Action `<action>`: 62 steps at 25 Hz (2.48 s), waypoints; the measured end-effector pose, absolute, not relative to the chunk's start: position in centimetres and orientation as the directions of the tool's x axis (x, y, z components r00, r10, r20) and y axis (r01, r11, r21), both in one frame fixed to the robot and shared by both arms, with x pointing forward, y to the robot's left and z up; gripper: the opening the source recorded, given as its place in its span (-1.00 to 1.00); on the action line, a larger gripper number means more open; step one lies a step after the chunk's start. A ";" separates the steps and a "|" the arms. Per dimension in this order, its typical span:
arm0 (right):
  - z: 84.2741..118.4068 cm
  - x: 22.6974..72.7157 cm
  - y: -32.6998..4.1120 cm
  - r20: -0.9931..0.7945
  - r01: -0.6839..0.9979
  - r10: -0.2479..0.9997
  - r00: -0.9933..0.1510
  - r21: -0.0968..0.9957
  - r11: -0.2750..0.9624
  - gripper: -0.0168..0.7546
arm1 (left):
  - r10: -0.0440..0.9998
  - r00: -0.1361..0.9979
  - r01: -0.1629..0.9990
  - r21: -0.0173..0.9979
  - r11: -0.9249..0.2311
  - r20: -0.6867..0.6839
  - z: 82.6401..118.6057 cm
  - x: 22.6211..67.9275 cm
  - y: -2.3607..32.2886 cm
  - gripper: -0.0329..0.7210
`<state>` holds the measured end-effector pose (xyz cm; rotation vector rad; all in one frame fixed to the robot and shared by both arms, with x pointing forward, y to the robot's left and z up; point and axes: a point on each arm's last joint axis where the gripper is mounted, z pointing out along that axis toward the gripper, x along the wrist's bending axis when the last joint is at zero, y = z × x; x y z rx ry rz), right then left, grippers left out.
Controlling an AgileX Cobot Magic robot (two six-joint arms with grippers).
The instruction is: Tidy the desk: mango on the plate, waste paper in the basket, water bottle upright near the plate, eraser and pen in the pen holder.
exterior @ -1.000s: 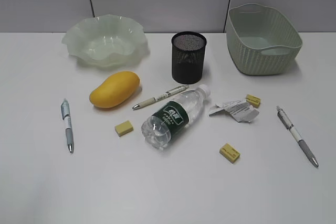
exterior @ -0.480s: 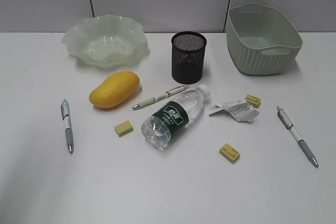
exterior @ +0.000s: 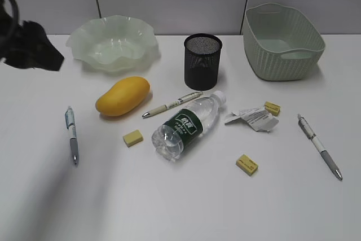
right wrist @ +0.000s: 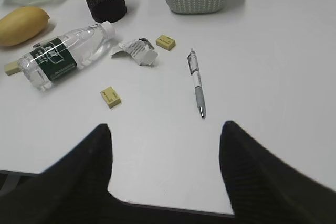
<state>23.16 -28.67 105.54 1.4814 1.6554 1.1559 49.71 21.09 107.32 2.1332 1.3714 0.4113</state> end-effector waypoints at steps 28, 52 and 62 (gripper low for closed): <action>105.5 23.2 -28.7 0.099 0.431 0.980 -0.172 0.902 -0.015 0.36 | 0.798 0.601 0.766 0.307 -0.565 -0.030 93.9 63.4 14.6 0.86; 105.5 23.2 -28.7 0.099 0.430 0.980 -0.172 0.903 -0.016 0.36 | 0.772 0.636 0.740 0.303 -0.601 -0.022 90.4 63.9 13.1 0.63; 105.5 23.2 -28.7 0.099 0.430 0.980 -0.172 0.903 -0.016 0.36 | 0.768 0.641 0.698 0.408 -0.588 0.011 97.7 62.7 13.6 0.63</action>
